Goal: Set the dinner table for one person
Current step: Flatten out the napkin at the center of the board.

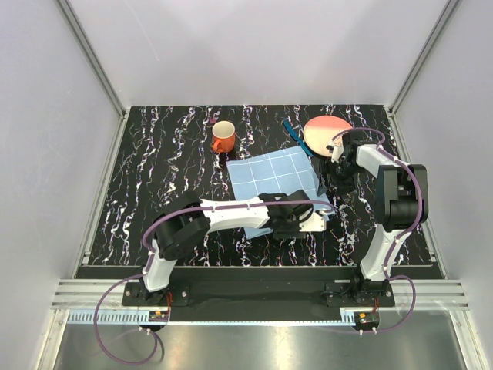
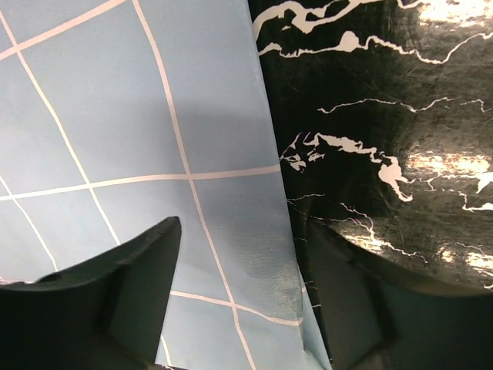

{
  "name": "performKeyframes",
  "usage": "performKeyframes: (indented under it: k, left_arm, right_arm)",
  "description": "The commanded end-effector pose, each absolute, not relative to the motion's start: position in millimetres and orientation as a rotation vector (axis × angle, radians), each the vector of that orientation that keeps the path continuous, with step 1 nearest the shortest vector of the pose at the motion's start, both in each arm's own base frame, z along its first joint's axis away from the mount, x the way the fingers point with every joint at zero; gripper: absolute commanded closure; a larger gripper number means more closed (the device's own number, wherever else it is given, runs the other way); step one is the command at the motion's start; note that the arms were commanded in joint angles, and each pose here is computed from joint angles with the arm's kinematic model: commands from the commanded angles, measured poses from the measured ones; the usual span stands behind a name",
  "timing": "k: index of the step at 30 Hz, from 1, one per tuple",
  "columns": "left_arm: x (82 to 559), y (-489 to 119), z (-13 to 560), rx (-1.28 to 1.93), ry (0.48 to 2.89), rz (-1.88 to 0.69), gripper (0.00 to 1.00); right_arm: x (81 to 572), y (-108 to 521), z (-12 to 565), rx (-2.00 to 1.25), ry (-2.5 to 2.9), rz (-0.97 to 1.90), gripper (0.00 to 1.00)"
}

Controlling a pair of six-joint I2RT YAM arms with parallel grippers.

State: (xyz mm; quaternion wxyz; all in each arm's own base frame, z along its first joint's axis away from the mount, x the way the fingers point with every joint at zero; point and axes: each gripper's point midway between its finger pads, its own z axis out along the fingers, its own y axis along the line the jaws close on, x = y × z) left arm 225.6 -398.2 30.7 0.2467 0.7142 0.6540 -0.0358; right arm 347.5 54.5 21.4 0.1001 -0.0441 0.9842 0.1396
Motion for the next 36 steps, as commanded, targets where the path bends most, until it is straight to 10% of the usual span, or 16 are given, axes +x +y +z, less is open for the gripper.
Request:
performKeyframes:
  k: [1, 12, 36]
  left_arm:
    - [229, -404, 42, 1.915, 1.764, -0.107, 0.4]
    - [230, -405, 44, 1.91, 1.757, -0.104, 1.0]
    - [278, -373, 98, 1.379, 1.864, 0.099, 1.0]
  right_arm:
    - [353, 59, 27, -0.125, 2.883, 0.444, 0.23]
    - [353, 58, 26, -0.124, 2.886, 0.436, 0.23]
    - [353, 52, 23, -0.098, 2.899, 0.392, 0.23]
